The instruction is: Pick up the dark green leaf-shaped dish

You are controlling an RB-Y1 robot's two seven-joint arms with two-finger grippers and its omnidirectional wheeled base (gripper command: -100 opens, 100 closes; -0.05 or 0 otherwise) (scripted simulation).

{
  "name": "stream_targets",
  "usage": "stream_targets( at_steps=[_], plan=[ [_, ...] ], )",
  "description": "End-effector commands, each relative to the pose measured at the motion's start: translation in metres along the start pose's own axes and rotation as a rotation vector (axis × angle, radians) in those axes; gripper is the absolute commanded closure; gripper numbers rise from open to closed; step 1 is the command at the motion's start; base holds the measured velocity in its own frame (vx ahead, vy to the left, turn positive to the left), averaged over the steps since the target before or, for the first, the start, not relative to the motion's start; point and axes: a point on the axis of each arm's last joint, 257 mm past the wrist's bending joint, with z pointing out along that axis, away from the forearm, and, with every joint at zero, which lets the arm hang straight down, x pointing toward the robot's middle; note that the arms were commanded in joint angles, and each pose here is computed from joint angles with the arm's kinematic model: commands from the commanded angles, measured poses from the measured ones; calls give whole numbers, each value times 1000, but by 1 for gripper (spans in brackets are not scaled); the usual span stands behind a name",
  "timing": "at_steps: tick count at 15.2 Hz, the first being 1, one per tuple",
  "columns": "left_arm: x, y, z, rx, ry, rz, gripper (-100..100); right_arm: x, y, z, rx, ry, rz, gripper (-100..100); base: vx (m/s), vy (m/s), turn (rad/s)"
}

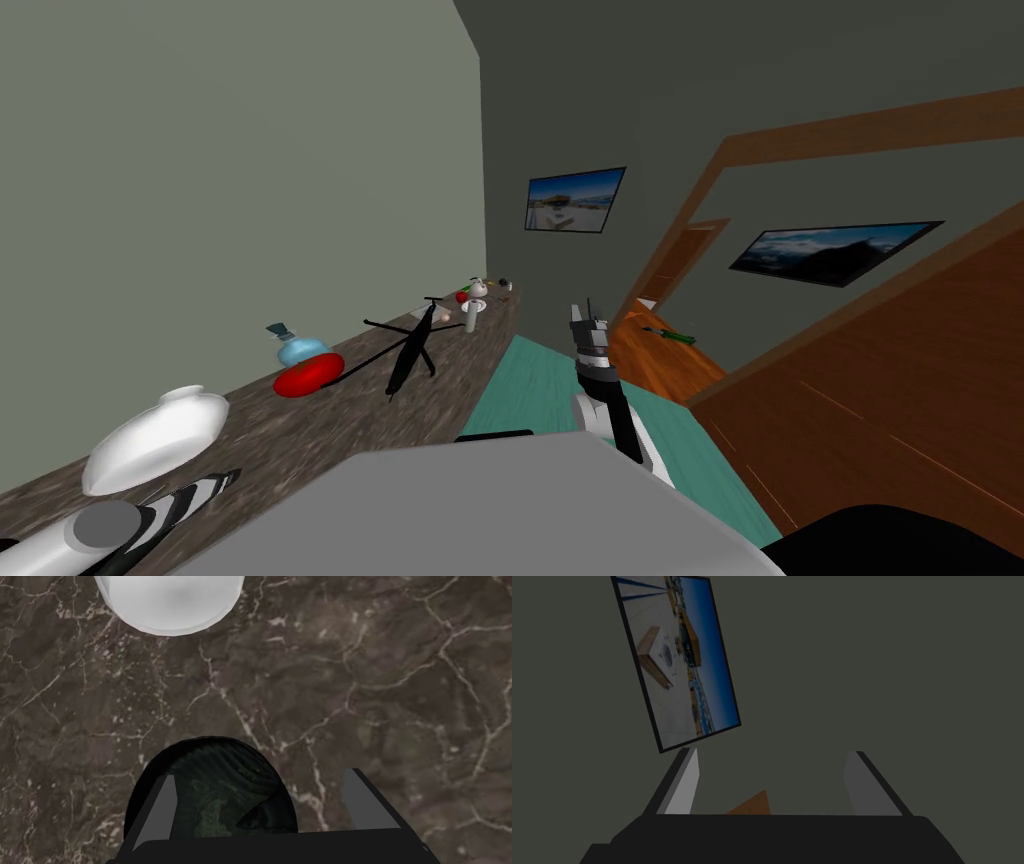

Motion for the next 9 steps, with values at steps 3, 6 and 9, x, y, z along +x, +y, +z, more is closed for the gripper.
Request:
stream_targets(
  at_steps=[3,6,9],
  plan=[
    [0,0,0,0,1,0,100,0,0,0,0,0,0,0,5,6,-2],
    [3,-5,-7,4,0,-5,100,0,0,0,0,0,0,0,-9,-8,-19],
    [5,-7,-10,7,3,-6,100,0,0,0,0,0,0,0,-43,-46,-55]
  ],
)
